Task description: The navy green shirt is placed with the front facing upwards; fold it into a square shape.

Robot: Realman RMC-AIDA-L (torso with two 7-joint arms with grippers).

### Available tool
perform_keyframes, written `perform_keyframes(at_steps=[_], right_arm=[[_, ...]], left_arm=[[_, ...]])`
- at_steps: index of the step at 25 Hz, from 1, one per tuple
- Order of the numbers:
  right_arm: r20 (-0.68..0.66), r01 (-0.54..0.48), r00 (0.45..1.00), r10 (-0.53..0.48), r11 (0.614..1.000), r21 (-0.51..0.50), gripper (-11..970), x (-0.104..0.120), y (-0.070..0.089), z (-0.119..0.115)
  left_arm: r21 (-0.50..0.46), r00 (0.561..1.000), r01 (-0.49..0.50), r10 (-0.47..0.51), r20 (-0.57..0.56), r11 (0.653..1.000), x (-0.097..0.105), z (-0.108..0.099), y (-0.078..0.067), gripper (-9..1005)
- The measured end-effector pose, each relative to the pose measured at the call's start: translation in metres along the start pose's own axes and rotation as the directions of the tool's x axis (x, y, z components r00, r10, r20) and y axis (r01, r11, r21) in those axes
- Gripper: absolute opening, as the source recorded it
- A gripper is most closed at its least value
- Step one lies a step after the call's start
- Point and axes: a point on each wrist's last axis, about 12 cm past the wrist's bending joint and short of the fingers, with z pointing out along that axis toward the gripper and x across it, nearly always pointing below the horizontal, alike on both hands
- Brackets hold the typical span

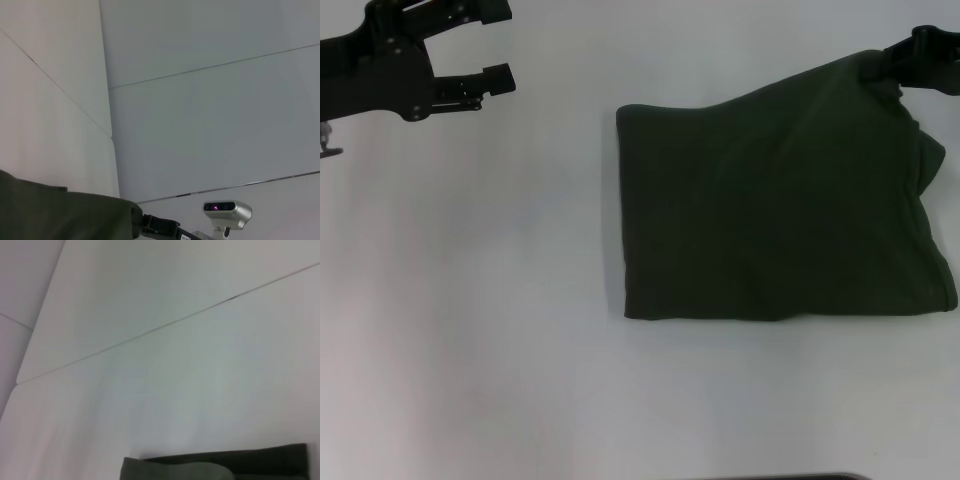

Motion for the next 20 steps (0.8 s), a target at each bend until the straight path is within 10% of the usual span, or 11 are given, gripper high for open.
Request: perform_keyframes(at_steps=[20], right_arm=[[0.050, -0.080, 0.996, 0.076, 0.994, 0.071, 158, -0.011, -0.020, -0.034]], left_arm=[[0.005, 1.000, -0.012, 0.012, -0.006, 1.000, 0.002, 0.000, 0.001, 906]])
